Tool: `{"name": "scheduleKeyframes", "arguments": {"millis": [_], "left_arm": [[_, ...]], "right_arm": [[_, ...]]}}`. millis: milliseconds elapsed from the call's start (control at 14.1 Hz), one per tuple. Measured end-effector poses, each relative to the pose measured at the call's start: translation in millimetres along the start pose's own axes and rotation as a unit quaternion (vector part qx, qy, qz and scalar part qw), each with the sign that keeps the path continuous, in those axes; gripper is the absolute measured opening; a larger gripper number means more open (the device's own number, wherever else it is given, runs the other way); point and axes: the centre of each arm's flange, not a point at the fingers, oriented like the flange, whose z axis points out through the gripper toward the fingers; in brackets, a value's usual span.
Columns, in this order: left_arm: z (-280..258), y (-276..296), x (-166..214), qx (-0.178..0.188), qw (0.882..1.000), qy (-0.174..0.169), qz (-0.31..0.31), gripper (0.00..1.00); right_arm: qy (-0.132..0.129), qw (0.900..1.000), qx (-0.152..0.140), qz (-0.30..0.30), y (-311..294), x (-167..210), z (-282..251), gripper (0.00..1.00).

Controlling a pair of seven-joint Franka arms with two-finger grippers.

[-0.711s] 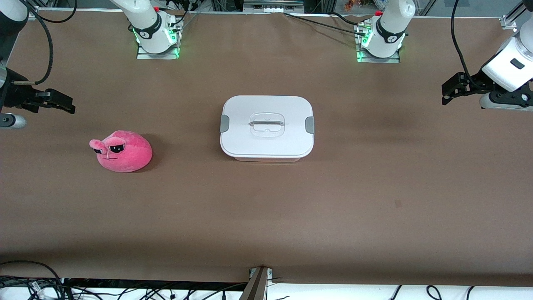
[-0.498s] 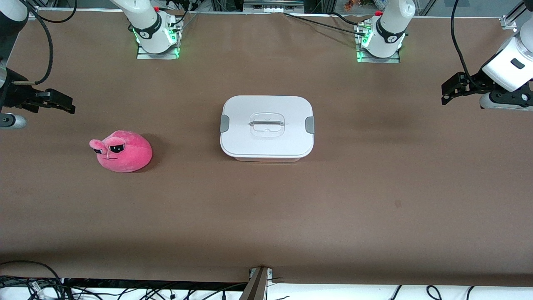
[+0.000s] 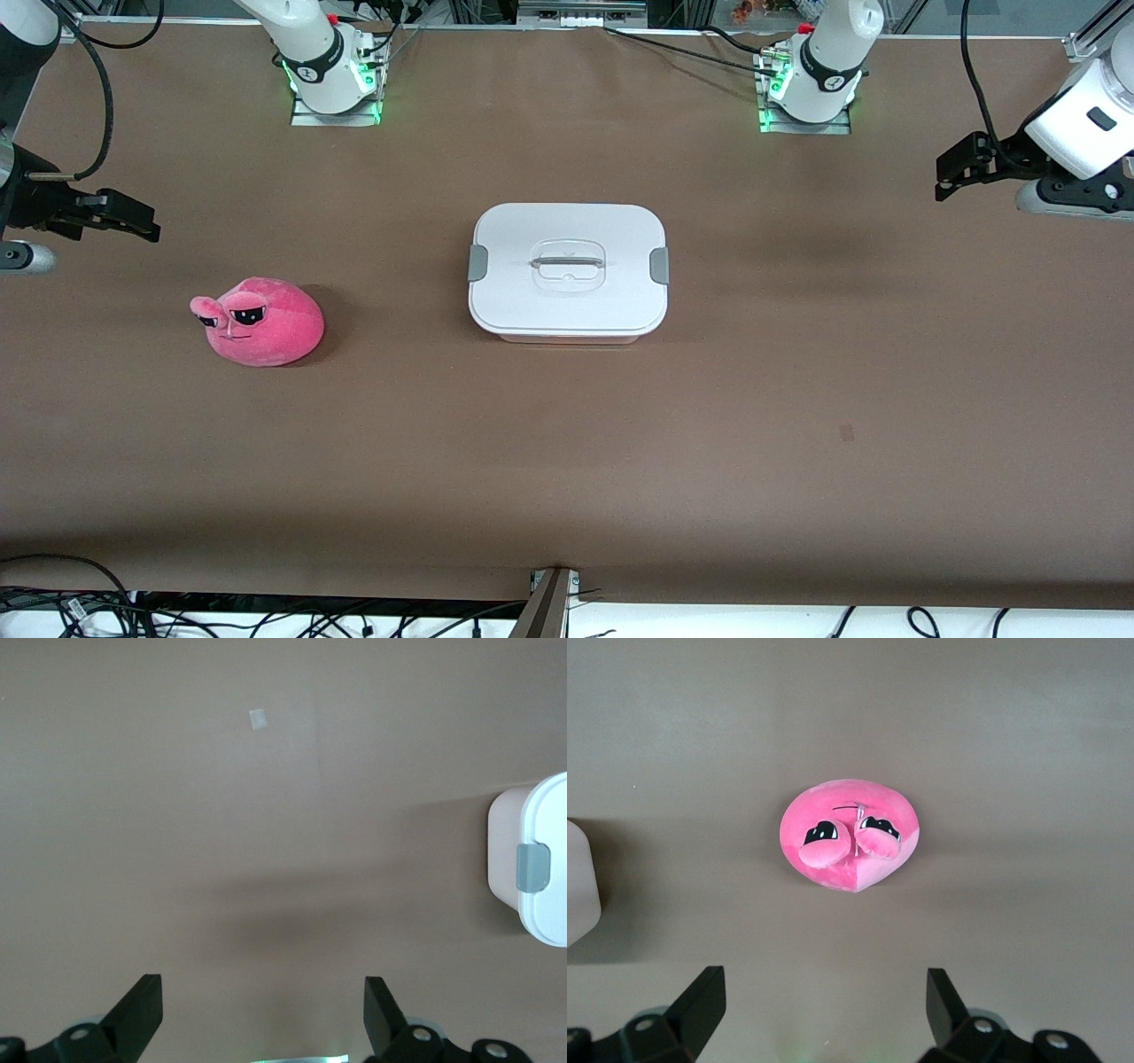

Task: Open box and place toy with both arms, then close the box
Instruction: 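Move the left gripper over the white box lid handle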

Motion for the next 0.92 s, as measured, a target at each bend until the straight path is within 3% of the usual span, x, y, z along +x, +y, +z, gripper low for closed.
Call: {"name": "scheduleKeyframes", "arguments": {"millis": [213,498,925], "left_arm": [[12,25,7,0.001,1.0,-0.013,0.027,1.0],[41,90,21,-0.01,0.992,-0.039,0.123,1.0],[74,261,27,-0.021,0.957,-0.041,0.285,1.0]], "right_arm": [[0.0,1.0,0.0,0.0,0,0,0,1.0],[0.0,1.0,0.0,0.0,0,0,0,1.0],[-0.008,1.0,0.005,0.004,-3,6,10,1.0]]}}
